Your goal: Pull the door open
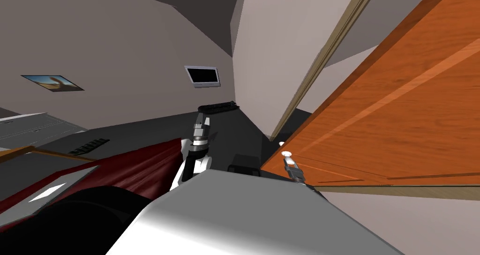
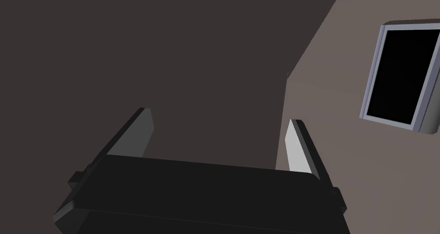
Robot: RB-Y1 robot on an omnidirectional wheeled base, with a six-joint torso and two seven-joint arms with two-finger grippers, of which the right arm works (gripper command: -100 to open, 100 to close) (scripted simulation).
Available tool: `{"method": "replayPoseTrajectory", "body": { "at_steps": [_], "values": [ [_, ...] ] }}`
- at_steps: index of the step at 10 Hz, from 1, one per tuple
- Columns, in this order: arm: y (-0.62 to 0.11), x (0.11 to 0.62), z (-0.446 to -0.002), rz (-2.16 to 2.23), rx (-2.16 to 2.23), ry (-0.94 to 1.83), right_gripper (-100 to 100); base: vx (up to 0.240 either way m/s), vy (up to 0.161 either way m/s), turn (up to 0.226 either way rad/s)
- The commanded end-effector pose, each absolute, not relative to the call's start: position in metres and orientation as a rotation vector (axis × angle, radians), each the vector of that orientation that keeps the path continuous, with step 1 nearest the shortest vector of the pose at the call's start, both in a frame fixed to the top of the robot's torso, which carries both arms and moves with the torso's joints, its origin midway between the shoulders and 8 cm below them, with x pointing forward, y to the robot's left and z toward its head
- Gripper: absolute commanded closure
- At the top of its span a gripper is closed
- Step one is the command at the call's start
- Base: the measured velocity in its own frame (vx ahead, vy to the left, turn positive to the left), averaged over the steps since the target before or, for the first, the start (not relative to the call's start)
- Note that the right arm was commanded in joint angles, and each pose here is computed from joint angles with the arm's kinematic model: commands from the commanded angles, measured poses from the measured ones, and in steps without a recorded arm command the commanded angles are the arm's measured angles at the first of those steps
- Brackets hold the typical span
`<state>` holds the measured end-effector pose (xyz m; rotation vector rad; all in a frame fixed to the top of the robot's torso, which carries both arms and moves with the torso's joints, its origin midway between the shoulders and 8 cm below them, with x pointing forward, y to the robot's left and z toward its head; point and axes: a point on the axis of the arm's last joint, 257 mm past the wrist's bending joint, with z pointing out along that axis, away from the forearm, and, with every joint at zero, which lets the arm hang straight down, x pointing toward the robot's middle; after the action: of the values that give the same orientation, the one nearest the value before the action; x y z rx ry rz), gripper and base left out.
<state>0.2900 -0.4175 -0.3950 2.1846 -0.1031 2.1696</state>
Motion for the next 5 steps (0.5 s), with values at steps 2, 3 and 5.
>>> {"method": "replayPoseTrajectory", "body": {
  "at_steps": [2,3,5],
  "values": [
    [-0.4185,0.2835,-0.3922,2.189,2.19,-0.081,100,-0.201,-0.024,0.122],
    [-0.4183,0.2814,-0.392,2.193,2.193,-0.074,100,-0.202,-0.04,0.088],
    [-0.4161,0.2783,-0.3946,2.192,2.206,-0.063,100,-0.102,-0.021,0.086]
  ]
}}
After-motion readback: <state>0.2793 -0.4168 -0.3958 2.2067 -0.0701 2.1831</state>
